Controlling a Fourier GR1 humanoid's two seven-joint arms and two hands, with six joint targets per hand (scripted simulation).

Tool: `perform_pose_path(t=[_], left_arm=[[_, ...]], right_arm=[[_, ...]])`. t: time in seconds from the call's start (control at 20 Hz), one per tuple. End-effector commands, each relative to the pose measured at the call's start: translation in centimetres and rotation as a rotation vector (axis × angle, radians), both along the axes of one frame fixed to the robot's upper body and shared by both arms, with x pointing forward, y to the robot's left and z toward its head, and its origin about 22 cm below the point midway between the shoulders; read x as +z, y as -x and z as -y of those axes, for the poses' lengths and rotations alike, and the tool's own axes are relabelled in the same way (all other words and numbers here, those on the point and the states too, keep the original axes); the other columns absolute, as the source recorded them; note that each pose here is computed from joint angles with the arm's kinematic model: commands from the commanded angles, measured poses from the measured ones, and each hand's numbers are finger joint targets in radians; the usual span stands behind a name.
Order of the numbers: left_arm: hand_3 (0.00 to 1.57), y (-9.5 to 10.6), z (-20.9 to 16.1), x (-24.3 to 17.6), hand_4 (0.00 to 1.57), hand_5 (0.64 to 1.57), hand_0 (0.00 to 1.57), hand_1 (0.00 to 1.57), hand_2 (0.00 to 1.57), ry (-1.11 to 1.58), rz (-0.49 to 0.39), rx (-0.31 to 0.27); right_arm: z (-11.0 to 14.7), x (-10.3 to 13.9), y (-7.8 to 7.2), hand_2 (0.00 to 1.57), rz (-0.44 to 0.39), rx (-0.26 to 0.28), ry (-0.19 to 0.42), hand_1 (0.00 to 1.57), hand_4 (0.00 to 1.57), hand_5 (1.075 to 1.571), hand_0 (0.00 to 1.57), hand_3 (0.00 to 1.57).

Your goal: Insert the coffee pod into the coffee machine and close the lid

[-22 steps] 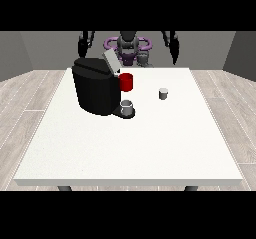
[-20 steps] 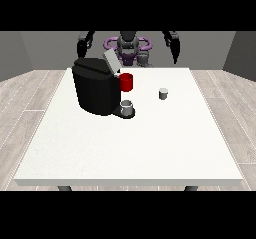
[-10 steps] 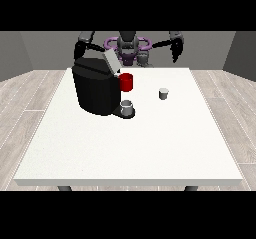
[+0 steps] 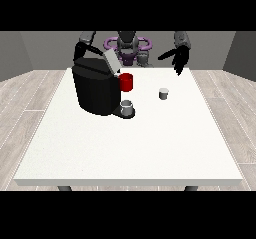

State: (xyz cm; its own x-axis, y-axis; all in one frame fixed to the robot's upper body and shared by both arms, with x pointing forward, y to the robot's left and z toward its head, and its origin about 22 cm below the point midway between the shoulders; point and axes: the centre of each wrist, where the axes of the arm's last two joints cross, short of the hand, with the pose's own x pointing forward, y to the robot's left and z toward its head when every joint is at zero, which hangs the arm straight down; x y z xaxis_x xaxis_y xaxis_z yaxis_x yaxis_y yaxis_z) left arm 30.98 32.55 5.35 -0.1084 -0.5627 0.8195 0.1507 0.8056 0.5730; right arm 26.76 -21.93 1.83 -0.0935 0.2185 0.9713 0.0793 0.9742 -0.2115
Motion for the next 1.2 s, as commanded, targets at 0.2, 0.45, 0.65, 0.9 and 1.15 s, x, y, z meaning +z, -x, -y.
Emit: perform_pose_path(t=[0.2, 0.45, 0.65, 0.9, 1.15], left_arm=[[0.0, -3.1, -0.8, 0.4, 0.0, 1.571, 0.0, 0.0, 0.0, -0.162, -0.047, 0.03], [0.0, -4.8, -3.4, 2.2, 0.0, 1.571, 0.0, 0.0, 0.0, -0.211, -0.08, 0.023], [0.0, -4.9, -3.5, 0.5, 0.0, 1.571, 0.0, 0.0, 0.0, -0.311, -0.081, 0.035], [0.49, -6.5, -0.2, 0.1, 0.0, 1.571, 0.49, 0.49, 0.72, -0.315, -0.028, 0.018], [0.82, -7.4, 1.3, 0.0, 0.38, 1.571, 0.89, 0.89, 0.96, -0.45, 0.083, 0.042]], right_arm=[[-2.2, 1.6, -1.5, 0.0, 0.059, 0.055, 0.014, 0.0, 0.0, 1.571, 0.0, 0.0], [-3.4, 1.4, -2.1, 0.0, 0.04, 0.051, -0.038, 0.0, 0.0, 1.571, 0.0, 0.0], [-3.0, 2.4, -2.6, 0.0, 0.022, 0.065, -0.015, 0.0, 0.0, 1.571, 0.0, 0.0], [-2.5, -0.3, -3.0, 0.0, -0.005, 0.072, -0.02, 0.0, 0.0, 1.571, 0.0, 0.0], [-4.1, 0.3, -3.4, 0.0, 0.026, 0.057, -0.003, 0.0, 0.0, 1.571, 0.0, 0.0]])
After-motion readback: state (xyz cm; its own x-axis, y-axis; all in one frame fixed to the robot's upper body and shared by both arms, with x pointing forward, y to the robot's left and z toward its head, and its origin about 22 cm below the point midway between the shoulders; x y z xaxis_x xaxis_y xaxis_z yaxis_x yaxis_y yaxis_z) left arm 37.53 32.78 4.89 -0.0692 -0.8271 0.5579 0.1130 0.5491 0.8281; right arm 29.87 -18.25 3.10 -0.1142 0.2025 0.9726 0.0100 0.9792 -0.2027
